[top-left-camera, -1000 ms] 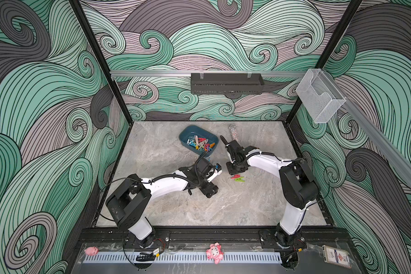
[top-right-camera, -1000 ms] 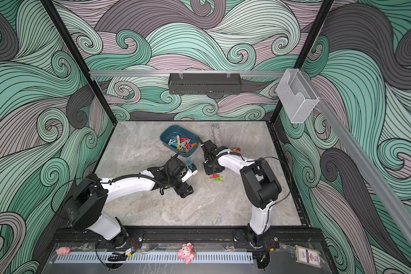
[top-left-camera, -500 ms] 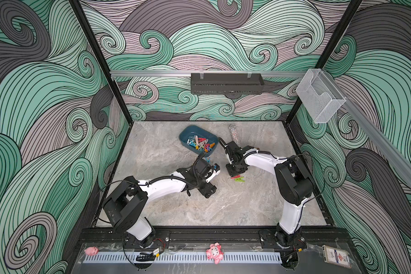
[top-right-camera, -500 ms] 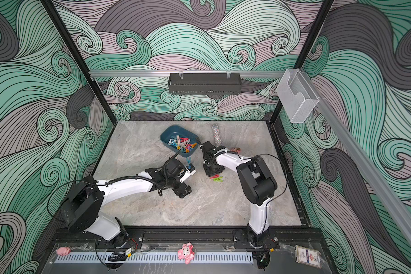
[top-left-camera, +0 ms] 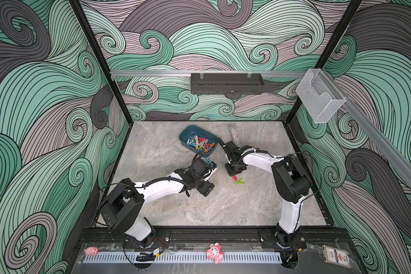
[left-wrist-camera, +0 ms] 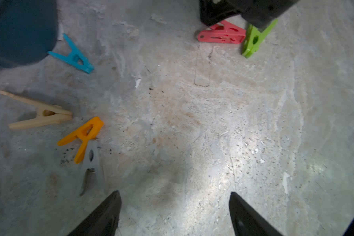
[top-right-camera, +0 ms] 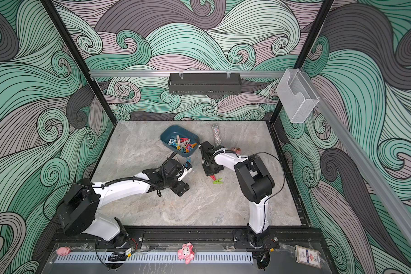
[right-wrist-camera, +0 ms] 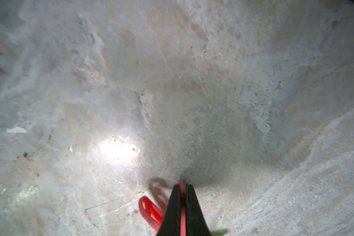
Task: Put the clothespins into the storage box
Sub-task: Pick up the clothespin from the center of the board, then place the clothespin in the storage box.
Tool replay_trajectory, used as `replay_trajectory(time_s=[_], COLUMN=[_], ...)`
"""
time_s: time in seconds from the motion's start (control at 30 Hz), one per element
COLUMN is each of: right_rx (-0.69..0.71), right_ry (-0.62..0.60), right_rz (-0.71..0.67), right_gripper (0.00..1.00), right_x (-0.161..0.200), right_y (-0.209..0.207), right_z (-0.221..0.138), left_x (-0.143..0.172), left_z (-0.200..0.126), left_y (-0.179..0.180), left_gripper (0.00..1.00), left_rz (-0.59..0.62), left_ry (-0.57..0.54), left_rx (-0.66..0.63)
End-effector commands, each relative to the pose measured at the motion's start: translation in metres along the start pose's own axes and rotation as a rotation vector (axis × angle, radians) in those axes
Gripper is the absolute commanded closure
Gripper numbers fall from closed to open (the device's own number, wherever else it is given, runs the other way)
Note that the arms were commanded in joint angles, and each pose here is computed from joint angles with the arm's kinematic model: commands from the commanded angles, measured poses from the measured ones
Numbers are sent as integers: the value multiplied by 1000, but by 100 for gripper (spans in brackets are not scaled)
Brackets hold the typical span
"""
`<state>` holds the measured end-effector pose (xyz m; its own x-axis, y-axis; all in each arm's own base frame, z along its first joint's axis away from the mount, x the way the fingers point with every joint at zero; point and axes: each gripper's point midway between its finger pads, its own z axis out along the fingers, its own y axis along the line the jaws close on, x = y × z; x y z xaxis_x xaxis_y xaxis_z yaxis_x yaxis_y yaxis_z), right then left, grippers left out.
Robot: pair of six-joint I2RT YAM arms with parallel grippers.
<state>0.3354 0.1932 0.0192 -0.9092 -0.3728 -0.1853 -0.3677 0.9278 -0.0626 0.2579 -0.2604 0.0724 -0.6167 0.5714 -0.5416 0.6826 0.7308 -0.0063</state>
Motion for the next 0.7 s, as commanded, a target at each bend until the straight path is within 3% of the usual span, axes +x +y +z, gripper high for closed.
replay_trajectory(time_s=[0.0,0.17,0.43,0.67], right_rx=[-20,-53,-86,-63], right_ry=[-107,-171,-291,-365], right_rz=[24,39,78,132], right_gripper=[93,95,95,95], right_x=[-28,-53,-116,-181], right_y=[9,29,52,51], right_z=[-34,-61,-86,-77], left_x=[-5,-2,-3,-11], left_z=[-14,-34,-57,-62], left_y=[43,81,98,102], left_gripper=[15,15,15,15], left_rz=[-134,-325,-412,-430], left_ry=[-23,-18,-97,-139], left_rx=[-182,-299,-362,-365])
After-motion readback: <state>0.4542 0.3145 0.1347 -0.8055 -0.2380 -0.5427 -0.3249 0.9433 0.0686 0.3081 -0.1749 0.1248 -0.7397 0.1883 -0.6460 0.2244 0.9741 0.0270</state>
